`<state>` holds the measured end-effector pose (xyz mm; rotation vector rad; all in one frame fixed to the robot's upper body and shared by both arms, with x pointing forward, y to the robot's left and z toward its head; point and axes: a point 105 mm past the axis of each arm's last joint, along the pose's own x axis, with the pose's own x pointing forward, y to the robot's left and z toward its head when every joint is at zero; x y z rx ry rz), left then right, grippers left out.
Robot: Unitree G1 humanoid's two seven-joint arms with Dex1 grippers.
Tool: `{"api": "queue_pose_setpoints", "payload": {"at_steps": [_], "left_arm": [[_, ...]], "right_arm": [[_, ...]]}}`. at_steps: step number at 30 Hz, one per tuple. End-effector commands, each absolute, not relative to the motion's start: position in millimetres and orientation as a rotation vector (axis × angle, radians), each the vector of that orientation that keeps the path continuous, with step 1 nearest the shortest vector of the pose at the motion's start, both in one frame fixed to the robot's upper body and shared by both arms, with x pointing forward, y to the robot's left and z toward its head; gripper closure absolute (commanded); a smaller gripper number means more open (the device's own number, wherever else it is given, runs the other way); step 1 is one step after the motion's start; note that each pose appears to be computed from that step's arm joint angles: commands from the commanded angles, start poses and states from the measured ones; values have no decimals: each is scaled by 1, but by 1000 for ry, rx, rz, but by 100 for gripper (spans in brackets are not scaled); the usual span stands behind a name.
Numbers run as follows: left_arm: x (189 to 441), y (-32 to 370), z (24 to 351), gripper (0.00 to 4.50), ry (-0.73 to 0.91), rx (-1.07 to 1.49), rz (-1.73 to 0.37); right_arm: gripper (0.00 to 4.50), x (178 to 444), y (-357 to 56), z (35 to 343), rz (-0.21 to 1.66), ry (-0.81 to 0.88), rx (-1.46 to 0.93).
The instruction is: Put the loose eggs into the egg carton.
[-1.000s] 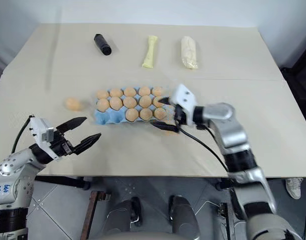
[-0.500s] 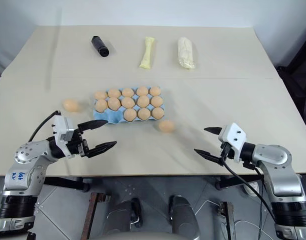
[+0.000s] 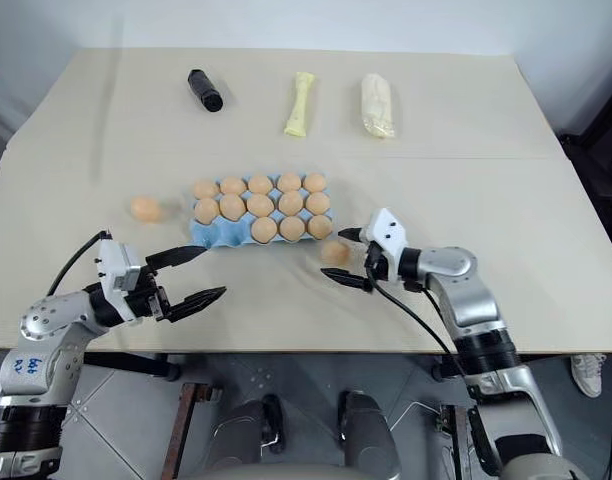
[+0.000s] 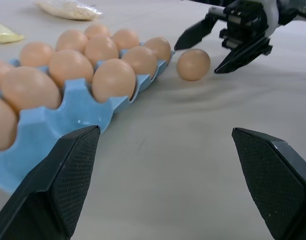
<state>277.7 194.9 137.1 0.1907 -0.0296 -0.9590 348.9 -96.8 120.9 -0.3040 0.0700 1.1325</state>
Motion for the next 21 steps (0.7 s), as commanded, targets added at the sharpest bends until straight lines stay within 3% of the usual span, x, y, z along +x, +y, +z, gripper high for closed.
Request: {"api": "queue_pose_setpoints", "payload": {"at_steps": [1,5,12,17,21], "left_arm": [[270,204,149,0,-67,213,-913],[265,213,146,0,-58,201,-860],[260,243,133,0,-21,153,-718],[252,256,130,0,-27,121,-635],[244,259,126,0,-18,113,-606]], "right_arm": [[131,350,-89,129,1175,21,-313],[266,346,-76,139,1224,-21,-313],[266,323,-12,189,1414,-147,-212],[266,329,41,198,1456,-204,-329],[266,349,73,197,1395,-187,-388]]}}
